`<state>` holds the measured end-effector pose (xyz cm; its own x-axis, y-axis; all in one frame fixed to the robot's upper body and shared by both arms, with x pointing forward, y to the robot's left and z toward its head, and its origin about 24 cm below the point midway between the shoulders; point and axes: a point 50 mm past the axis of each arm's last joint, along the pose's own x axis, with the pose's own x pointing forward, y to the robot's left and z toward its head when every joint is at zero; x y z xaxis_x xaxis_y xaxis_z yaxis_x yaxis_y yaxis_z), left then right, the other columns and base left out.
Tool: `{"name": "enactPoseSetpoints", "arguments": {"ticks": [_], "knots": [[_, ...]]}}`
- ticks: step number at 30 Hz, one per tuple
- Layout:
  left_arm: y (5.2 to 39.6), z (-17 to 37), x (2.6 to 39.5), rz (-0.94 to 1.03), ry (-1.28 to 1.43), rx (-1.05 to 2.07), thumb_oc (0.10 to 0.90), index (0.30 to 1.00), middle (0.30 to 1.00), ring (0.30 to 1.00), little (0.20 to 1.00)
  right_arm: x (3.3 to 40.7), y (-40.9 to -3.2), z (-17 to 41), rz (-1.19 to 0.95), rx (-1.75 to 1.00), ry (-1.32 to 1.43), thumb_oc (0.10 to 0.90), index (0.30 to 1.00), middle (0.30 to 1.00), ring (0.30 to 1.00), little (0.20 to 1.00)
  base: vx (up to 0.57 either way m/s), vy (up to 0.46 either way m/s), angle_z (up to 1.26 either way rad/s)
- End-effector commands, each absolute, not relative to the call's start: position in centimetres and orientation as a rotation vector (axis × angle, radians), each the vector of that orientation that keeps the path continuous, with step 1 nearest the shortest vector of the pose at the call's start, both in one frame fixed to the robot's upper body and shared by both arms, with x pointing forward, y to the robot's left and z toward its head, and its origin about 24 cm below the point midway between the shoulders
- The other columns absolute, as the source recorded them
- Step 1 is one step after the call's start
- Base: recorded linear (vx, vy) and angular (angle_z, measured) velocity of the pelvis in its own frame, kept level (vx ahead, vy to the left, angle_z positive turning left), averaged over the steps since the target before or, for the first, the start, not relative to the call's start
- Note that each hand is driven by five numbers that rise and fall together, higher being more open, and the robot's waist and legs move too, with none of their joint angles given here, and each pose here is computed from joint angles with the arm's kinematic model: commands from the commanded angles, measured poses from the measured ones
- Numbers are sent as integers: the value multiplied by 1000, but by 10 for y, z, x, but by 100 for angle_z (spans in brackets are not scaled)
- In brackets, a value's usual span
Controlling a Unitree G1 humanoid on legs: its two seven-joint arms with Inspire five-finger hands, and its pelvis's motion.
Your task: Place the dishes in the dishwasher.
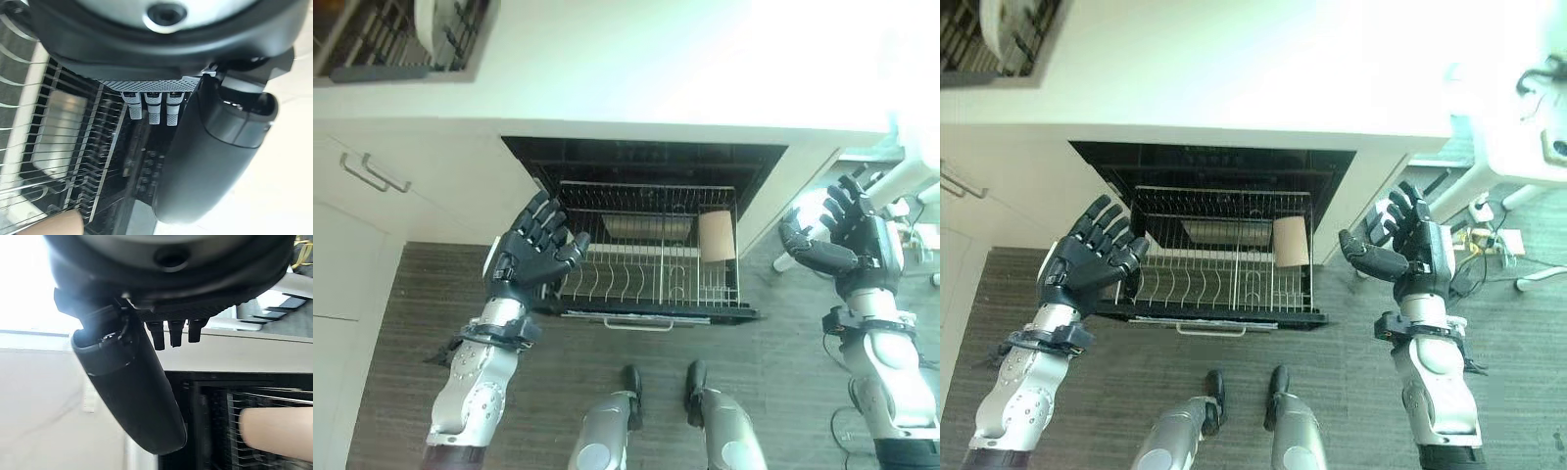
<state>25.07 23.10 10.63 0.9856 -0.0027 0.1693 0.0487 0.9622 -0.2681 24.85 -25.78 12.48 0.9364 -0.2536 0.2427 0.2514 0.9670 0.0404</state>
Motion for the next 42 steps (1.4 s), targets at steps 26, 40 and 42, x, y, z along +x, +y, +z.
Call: {"name": "enactPoseSetpoints", "arguments": {"ticks": [26,40,42], "knots": [[237,142,219,-46,-597,-384,800,900,900,900,900,232,-270,186,-207,-129,-572,800,900,900,900,900,23,52,3],[231,164,234,-191,-617,-203,800,900,900,900,900,237,-263,172,-282,-93,-527,800,900,900,900,900,6,616,-12],[228,167,234,-200,-639,-178,800,900,900,900,900,234,-265,171,-288,-80,-538,800,900,900,900,900,0,-98,25]]}}
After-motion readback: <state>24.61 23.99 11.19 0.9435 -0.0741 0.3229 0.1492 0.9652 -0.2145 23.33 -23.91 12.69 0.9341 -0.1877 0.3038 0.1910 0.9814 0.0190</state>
